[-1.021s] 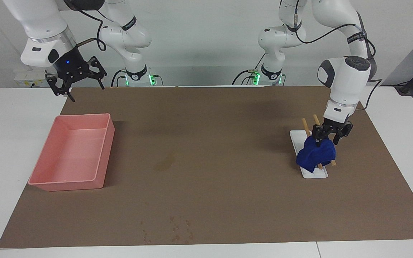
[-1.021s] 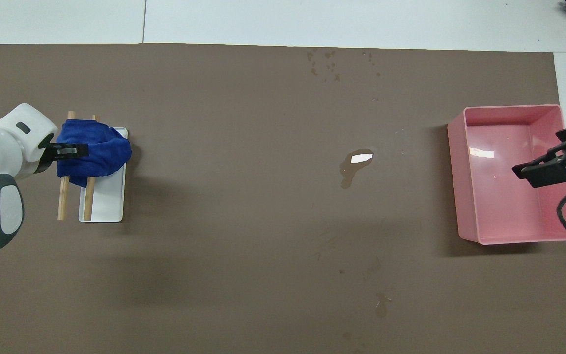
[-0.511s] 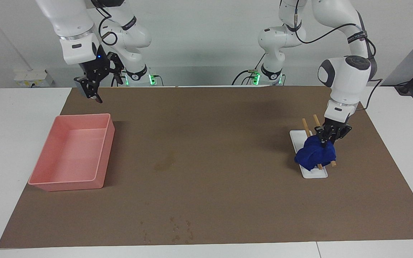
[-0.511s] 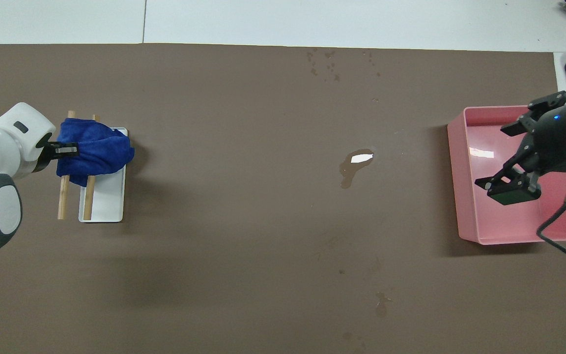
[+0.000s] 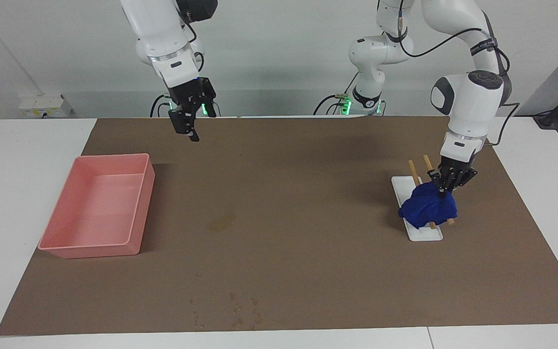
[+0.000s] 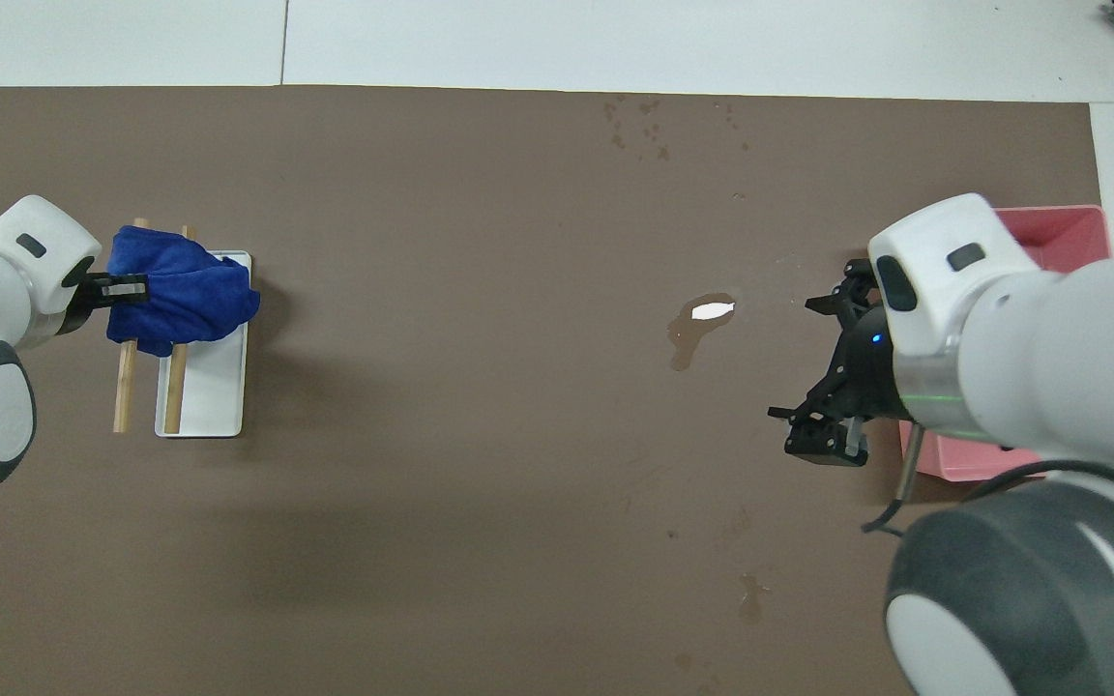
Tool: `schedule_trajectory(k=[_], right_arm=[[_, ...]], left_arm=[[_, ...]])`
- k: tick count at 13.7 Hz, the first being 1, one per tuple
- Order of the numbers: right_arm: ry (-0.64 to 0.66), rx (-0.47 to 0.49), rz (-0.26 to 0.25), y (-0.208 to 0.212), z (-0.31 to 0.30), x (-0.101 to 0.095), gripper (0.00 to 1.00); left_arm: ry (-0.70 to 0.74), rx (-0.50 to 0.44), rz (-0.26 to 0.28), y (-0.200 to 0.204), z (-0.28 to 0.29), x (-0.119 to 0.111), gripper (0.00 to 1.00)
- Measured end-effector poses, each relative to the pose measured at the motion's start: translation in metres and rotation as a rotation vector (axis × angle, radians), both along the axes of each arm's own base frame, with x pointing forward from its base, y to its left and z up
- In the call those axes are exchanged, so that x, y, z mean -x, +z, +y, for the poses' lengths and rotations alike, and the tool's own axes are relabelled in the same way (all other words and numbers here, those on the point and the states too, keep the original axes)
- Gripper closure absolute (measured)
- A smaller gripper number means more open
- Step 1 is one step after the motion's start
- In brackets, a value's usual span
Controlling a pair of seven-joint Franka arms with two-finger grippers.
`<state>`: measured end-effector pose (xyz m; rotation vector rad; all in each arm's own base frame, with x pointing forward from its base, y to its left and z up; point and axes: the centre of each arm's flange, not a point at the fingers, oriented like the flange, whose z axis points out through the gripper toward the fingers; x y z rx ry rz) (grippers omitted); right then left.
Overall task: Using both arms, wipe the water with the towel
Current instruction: 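Lift the blue cloth with the left gripper while the right gripper approaches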
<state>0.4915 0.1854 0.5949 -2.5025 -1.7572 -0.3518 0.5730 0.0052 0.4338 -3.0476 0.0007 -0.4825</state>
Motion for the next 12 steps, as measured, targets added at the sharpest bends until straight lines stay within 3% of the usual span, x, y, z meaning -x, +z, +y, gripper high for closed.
schedule_trajectory(k=[3,6,10,12], right_arm=[[-0.008,-0.017,-0.049,-0.002,0.011,0.007,0.00],[-0.085,-0.080,-0.069,-0.001,0.026,0.007,0.00],[-0.241,-0.199,-0.056,-0.005,0.062,0.011,0.00],[-0.256,-0.242,-0.046,-0.007,0.074,0.012,0.00]], left_arm=[[0.085,0.021,0.069,0.021,-0.004,-0.004,0.86],[0.262,0.122,0.151,0.075,-0.042,-0.007,0.86],[0.485,0.222,0.259,0.115,-0.128,0.017,0.86],[0.621,0.325,0.329,0.126,-0.166,0.034,0.86]])
